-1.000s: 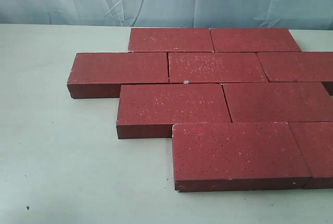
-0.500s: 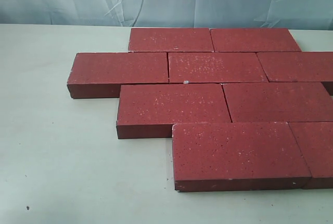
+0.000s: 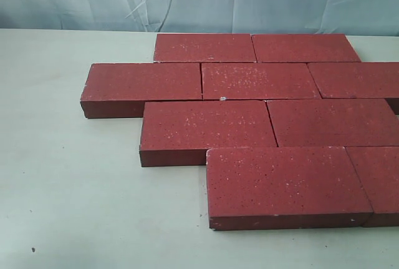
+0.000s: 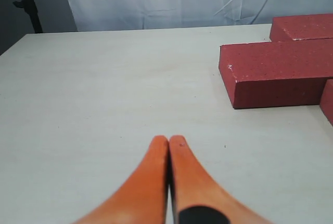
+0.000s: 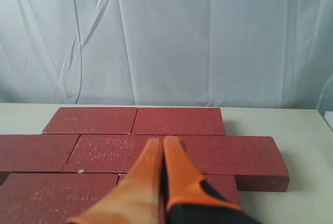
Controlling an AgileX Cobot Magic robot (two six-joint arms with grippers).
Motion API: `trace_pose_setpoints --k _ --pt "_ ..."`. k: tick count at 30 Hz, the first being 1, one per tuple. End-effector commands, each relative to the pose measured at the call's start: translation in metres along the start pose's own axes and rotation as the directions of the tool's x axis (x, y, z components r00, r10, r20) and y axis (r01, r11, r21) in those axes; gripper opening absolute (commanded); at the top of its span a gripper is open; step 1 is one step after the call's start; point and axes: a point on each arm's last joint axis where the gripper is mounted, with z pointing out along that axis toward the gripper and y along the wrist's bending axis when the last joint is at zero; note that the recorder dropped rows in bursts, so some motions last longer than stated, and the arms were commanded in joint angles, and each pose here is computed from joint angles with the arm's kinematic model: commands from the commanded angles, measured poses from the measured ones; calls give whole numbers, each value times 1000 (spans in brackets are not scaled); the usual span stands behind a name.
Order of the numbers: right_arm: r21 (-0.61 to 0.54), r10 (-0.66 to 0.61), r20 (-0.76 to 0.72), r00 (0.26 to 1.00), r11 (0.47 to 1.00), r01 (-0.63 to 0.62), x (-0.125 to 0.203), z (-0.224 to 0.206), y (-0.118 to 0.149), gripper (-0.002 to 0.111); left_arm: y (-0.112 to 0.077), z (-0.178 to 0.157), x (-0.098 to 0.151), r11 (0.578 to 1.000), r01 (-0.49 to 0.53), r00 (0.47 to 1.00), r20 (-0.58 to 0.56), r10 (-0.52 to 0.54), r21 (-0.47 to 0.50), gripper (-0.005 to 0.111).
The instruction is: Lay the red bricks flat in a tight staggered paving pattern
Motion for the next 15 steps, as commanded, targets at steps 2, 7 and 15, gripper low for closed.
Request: trace_pose_setpoints --k 2,7,15 --pt "7 -6 31 999 1000 6 11 -5 -1 -1 0 0 0 1000 2 1000 12 -2 6 0" --pt "10 -9 33 999 1000 8 35 -4 -3 -1 0 0 0 1000 2 1000 12 -2 6 0" --pt "14 -7 -35 999 1000 8 88 7 -6 -1 0 0 0 1000 2 1000 12 -2 6 0"
